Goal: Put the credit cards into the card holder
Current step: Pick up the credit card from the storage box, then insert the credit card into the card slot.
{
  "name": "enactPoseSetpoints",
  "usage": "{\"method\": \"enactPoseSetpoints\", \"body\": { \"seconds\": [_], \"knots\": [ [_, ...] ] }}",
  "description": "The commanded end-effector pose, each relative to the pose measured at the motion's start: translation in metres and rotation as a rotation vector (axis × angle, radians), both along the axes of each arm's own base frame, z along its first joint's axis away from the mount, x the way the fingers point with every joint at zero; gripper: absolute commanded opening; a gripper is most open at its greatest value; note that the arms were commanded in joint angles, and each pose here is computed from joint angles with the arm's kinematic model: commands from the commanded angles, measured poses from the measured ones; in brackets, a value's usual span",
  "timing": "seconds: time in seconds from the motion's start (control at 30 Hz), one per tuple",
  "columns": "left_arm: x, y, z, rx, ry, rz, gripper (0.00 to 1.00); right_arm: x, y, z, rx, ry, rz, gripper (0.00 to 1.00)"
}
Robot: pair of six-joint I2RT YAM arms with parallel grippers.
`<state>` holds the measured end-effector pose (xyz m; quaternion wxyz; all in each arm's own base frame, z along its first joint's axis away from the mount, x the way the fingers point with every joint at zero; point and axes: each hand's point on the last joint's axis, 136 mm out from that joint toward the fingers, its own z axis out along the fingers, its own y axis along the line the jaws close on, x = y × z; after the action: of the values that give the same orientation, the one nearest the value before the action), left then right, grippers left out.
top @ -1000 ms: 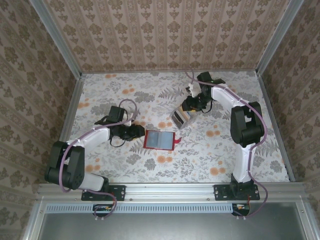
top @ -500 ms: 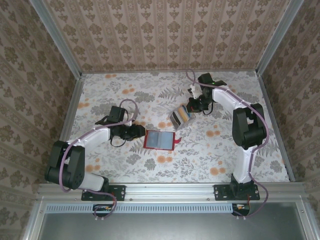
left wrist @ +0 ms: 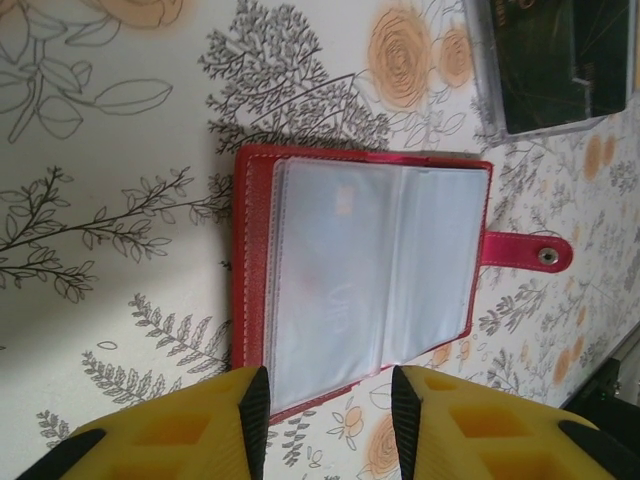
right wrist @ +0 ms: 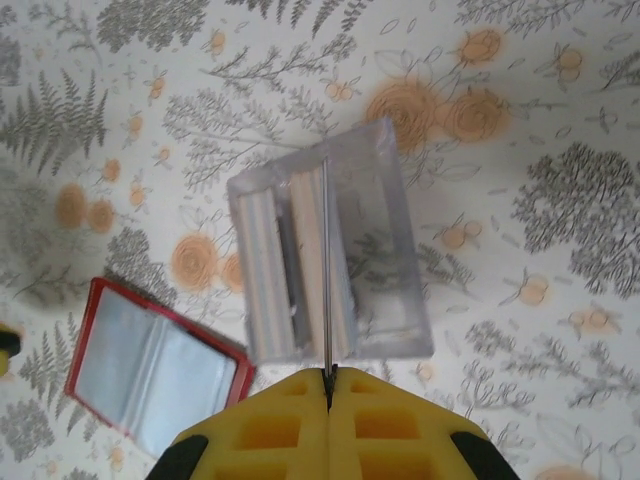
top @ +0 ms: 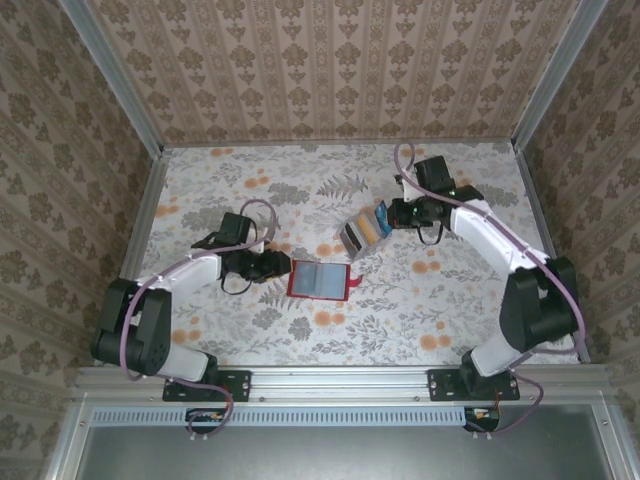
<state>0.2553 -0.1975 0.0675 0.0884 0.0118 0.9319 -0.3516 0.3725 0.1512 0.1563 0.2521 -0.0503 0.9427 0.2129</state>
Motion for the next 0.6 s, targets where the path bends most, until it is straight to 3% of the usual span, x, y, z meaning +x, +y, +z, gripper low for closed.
{"method": "enactPoseSetpoints", "body": {
  "seconds": [0.0, 0.3, 0.57],
  "knots": [
    [-0.002, -0.003, -0.002, 0.02, 0.012, -0.045, 0.4, -0.026, 0.015, 0.003, 0.088, 0.012, -0.064, 0.0],
    [-0.009, -0.005, -0.023, 0.046, 0.08, -0.084, 0.41, -0.096, 0.111, -0.019, 0.481, 0.146, 0.029, 0.0],
    [-0.011, -0.003, -0.031, 0.088, 0.089, -0.099, 0.38, -0.104, 0.142, -0.07, 0.524, 0.354, 0.106, 0.0]
  ]
}}
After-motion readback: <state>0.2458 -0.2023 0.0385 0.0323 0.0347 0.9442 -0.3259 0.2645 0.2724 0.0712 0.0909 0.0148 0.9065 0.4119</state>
